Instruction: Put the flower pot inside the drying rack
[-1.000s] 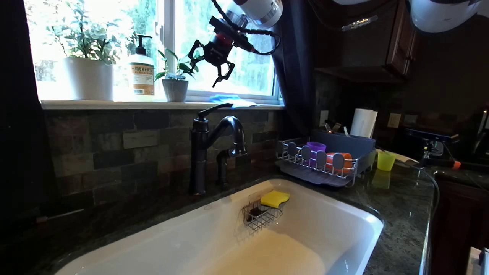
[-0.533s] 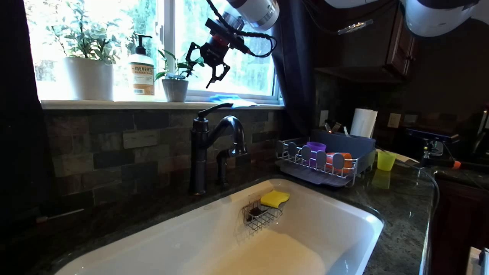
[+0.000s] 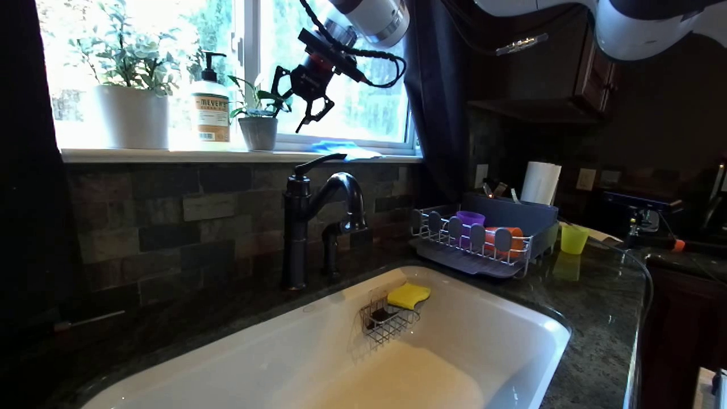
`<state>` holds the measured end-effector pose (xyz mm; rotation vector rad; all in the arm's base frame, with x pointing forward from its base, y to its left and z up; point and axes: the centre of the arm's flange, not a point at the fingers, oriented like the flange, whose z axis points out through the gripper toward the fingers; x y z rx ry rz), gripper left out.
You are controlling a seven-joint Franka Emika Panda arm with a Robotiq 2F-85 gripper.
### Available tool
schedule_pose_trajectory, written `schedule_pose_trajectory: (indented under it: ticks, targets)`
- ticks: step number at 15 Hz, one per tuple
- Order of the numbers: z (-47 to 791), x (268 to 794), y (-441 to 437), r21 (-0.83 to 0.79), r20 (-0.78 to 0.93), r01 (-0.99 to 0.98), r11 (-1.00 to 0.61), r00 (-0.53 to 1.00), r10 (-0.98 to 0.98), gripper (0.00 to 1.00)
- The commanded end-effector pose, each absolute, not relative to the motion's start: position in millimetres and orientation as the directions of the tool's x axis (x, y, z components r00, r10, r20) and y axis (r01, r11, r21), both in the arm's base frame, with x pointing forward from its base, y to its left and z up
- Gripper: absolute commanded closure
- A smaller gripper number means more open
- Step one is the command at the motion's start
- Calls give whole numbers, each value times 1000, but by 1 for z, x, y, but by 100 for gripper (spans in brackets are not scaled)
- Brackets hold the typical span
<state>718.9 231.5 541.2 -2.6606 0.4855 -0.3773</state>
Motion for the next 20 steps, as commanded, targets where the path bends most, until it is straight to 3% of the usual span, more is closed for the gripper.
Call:
schedule_pose_trajectory:
  ticks: [1, 4, 6, 8, 14, 16, 17, 18, 19, 20]
  targets:
    - [537, 730, 240, -453, 182, -282, -846, 900, -397, 61]
    - [538, 731, 241, -455, 183, -281, -845, 899, -397, 59]
    - [537, 731, 240, -452, 181, -284, -845, 899, -399, 84]
    - [537, 731, 240, -453, 181, -285, -845, 899, -400, 100]
    - [532, 733, 241, -447, 178, -290, -846, 898, -402, 94]
    - [530, 733, 243, -443, 177, -290, -848, 900, -399, 84]
    - [530, 733, 244, -443, 176, -289, -849, 900, -398, 65]
    - [529, 733, 245, -443, 175, -288, -849, 901, -397, 63]
    - [528, 734, 246, -443, 174, -287, -849, 902, -396, 63]
    - [527, 734, 247, -441, 173, -287, -850, 902, -395, 79]
